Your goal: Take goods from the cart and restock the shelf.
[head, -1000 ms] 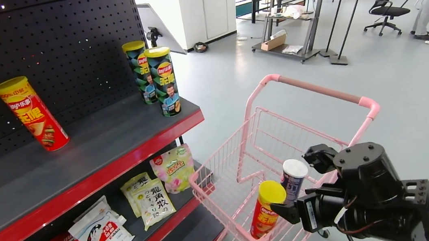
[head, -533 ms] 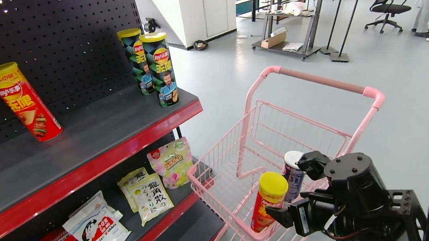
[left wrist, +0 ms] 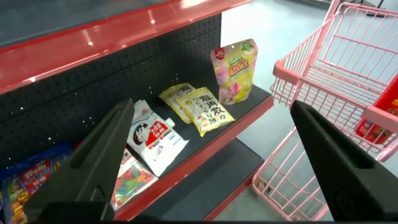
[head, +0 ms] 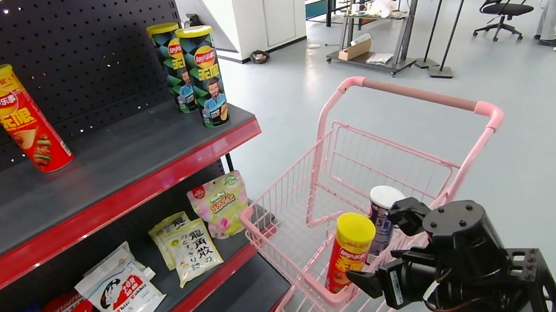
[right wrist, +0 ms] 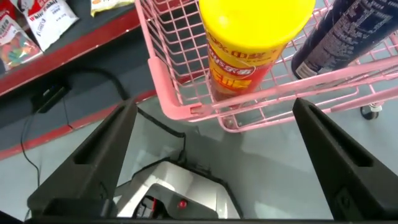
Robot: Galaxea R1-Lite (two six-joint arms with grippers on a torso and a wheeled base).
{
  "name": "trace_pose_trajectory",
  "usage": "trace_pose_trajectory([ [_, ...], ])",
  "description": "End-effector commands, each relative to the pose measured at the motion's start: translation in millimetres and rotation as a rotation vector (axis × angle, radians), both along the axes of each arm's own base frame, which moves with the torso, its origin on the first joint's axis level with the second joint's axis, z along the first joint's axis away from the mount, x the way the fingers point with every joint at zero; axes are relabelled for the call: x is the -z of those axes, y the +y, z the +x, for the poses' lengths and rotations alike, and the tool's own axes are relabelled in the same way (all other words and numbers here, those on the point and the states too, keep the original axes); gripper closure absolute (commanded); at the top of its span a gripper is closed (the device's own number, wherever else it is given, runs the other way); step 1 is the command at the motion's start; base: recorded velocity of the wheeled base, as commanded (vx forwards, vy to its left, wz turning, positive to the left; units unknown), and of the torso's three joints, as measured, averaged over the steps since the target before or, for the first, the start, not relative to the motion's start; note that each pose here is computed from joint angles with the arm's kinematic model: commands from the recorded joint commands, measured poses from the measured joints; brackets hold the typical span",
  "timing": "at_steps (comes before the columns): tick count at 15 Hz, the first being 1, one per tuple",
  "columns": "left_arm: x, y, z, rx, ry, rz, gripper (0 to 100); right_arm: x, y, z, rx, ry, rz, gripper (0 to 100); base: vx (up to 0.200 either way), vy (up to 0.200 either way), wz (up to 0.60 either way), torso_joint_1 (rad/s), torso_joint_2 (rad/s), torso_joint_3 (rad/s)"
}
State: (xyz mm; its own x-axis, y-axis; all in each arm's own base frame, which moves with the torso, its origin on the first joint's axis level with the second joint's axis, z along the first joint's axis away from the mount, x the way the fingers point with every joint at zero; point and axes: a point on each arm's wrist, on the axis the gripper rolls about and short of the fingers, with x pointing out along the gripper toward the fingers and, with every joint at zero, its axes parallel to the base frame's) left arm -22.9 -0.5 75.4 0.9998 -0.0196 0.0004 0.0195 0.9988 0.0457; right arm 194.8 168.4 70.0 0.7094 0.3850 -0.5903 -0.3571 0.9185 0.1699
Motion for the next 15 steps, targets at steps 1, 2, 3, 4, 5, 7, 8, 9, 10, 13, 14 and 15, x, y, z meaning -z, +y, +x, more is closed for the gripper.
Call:
trace_pose_trajectory([
  [1, 0.0, 0.0, 0.1, -0.001, 0.002, 0.000, 0, 0.9, 0.9, 2.3, 0.001, -0.001, -0.001, 0, 0.000, 0.000, 0.00, -0.115, 0.33, 0.212],
  [2, 0.0, 0.0, 0.1, -0.001, 0.002, 0.000, 0, 1.3, 1.7, 3.9, -0.002, -0.015, -0.001, 0, 0.000, 0.000, 0.00, -0.149, 0.45, 0.286],
  [3, 0.0, 0.0, 0.1, -0.001, 0.002, 0.003, 0, 2.2, 1.5, 5.5, -0.005, -0.031, 0.000, 0, 0.000, 0.000, 0.00, -0.134, 0.38, 0.246],
  [4, 0.0, 0.0, 0.1, -0.001, 0.002, 0.003, 0, 2.6, 2.1, 6.3, -0.005, -0.049, 0.011, 0, 0.000, 0.000, 0.00, -0.056, 0.22, 0.144],
  [5, 0.0, 0.0, 0.1, 0.000, 0.002, 0.003, 0, 2.1, 2.8, 7.1, -0.006, -0.059, 0.017, 0, 0.000, 0.000, 0.00, -0.046, 0.12, 0.076],
  [7, 0.0, 0.0, 0.1, -0.001, 0.002, 0.005, 0, 3.9, 1.7, 11.7, 0.014, -0.062, 0.010, 0, 0.000, 0.000, 0.00, -0.009, 0.03, 0.021],
  [8, 0.0, 0.0, 0.1, 0.000, 0.002, 0.005, 0, 6.4, 0.5, 13.5, 0.021, -0.057, 0.001, 0, 0.000, 0.000, 0.00, 0.000, 0.00, 0.000],
  [9, 0.0, 0.0, 0.1, -0.001, 0.002, 0.005, 0, 7.1, -0.2, 15.3, 0.029, -0.055, 0.002, 0, 0.000, 0.000, 0.00, 0.000, 0.00, 0.000],
  [10, 0.0, 0.0, 0.1, -0.001, 0.002, 0.005, 0, 10.6, -0.1, 18.0, 0.035, -0.048, -0.004, 0, 0.000, 0.000, 0.00, 0.000, 0.00, 0.000],
  [13, 0.0, 0.0, 0.1, -0.001, 0.002, 0.005, 0, 21.8, 1.3, 29.9, 0.056, -0.079, 0.017, 0, 0.000, 0.000, 0.00, 0.000, 0.00, 0.000],
  [14, 0.0, 0.0, 0.1, -0.001, 0.002, 0.003, 0, 23.4, 3.3, 33.1, 0.051, -0.106, 0.029, 0, 0.000, 0.000, 0.00, 0.000, 0.00, 0.000],
  [15, 0.0, 0.0, 0.1, -0.001, 0.002, 0.003, 0, 26.0, 4.1, 35.5, 0.041, -0.122, 0.023, 0, 0.000, 0.000, 0.00, 0.000, 0.00, 0.000],
])
